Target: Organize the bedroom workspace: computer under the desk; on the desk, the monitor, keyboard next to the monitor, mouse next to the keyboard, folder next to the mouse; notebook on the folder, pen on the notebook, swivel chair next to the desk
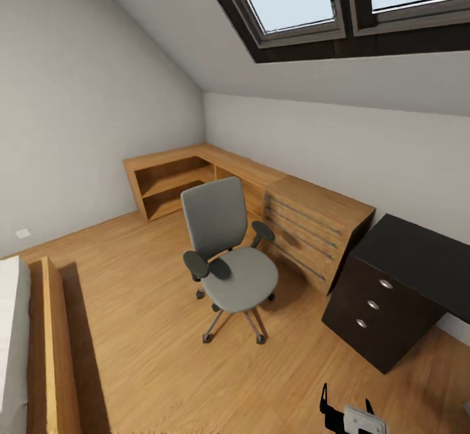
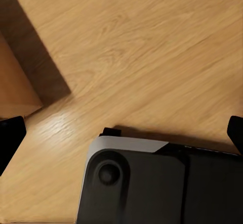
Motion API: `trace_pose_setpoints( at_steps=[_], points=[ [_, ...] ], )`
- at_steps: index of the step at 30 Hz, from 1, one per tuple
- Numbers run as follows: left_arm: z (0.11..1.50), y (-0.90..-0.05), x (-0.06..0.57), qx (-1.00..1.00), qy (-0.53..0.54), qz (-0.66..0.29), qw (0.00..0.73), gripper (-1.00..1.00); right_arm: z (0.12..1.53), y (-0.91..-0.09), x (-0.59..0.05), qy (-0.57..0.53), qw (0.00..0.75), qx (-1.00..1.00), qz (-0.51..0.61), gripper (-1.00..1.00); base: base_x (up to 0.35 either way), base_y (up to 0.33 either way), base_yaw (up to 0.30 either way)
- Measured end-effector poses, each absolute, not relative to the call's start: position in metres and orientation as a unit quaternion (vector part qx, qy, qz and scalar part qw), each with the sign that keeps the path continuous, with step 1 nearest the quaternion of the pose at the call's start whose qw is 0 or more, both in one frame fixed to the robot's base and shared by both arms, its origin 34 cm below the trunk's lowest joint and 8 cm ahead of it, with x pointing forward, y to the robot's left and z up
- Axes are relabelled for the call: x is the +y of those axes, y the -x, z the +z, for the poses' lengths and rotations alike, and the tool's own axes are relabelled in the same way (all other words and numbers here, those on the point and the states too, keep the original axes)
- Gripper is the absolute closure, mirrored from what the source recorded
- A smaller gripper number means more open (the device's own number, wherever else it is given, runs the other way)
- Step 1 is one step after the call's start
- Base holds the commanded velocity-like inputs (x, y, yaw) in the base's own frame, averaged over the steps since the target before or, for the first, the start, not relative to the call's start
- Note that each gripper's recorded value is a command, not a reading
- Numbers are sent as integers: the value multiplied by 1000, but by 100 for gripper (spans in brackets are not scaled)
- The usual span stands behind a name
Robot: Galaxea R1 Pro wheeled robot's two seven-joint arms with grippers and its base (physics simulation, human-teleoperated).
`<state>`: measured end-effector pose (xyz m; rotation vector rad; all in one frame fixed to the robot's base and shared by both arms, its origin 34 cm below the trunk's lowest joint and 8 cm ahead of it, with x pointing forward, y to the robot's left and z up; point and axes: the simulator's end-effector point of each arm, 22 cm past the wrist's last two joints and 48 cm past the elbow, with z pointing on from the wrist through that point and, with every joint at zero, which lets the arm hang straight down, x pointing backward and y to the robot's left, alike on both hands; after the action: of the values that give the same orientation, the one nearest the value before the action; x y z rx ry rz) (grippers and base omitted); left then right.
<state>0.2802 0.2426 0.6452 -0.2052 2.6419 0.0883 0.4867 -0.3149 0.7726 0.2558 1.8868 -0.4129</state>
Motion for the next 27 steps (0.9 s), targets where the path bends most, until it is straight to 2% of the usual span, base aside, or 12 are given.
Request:
trace_pose_setpoints(
  at_steps=[27],
  points=[
    [642,-273,242,969,74,33,233,-100,768,-481,-338,-103,555,802,-193,-100,3,0,261]
  ],
)
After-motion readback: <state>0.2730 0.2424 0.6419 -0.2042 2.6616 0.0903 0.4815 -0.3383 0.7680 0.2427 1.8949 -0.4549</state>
